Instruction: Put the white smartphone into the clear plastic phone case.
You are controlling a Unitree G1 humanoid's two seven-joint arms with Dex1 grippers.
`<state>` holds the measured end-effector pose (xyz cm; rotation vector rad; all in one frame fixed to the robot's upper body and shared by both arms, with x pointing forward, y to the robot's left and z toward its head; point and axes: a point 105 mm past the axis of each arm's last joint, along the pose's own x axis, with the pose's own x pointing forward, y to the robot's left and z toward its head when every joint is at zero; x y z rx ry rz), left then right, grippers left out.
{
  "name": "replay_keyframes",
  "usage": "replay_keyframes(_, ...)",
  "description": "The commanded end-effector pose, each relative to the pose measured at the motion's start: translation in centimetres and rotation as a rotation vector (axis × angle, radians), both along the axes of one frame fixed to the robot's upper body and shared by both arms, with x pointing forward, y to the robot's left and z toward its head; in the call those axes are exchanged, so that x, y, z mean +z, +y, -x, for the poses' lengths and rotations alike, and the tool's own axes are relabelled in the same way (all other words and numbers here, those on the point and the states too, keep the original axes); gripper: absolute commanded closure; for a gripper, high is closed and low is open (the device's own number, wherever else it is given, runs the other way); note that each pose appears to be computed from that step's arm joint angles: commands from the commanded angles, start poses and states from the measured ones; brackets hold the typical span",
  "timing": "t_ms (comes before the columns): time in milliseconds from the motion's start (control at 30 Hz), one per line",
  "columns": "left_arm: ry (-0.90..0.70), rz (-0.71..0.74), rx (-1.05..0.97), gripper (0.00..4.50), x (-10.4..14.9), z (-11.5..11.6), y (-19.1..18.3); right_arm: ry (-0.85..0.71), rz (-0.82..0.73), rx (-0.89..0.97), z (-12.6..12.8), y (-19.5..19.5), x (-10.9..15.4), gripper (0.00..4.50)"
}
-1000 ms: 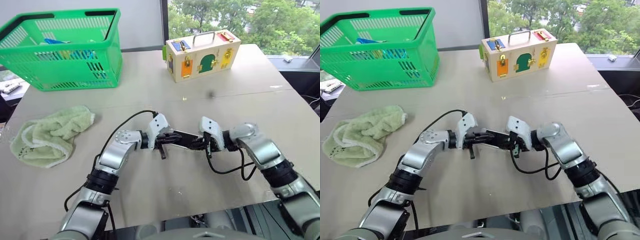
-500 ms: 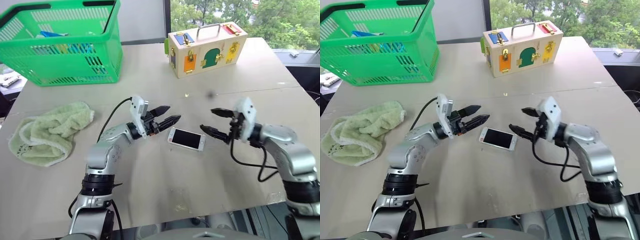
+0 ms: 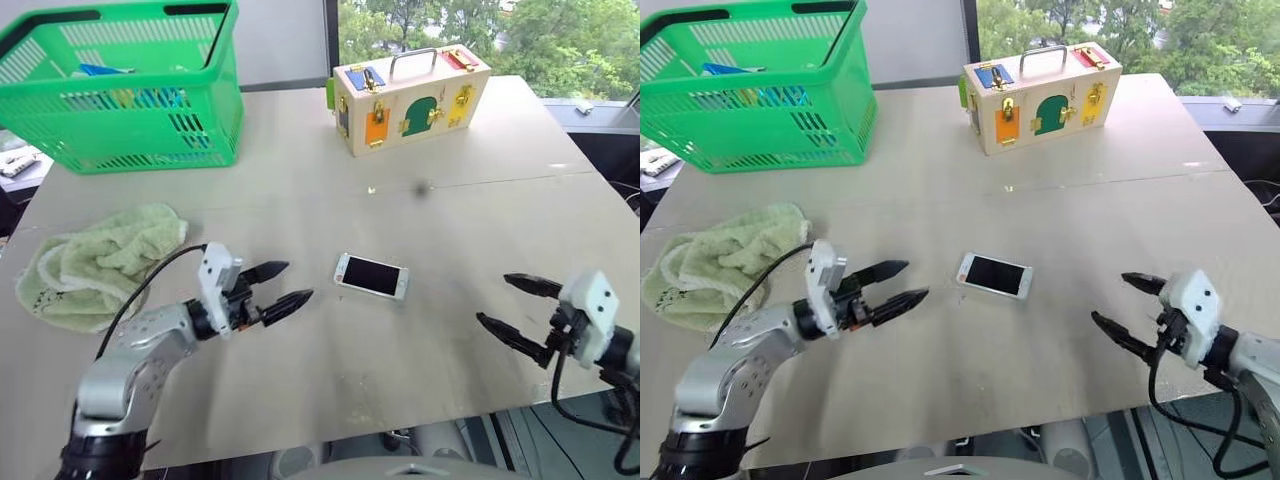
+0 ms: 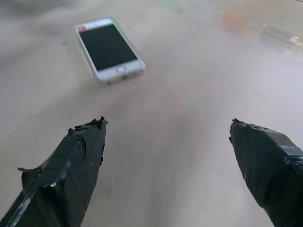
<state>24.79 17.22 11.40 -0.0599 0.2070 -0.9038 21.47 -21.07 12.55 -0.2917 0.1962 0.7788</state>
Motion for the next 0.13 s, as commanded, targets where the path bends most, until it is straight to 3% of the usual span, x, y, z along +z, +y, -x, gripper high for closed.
replay_keyframes(33, -0.060, -0.018, 0.006, 0.07, 1.16, 1.35, 0.28, -0.054, 0.026, -0.032, 0.37, -1.38, 0.94, 0.00)
replay_keyframes(133, -0.038, -0.033, 0.017, 0.07, 0.67, 2.34, 0.52, -0.063, 0.027, -0.071, 0.39, -2.36, 0.94, 0.00)
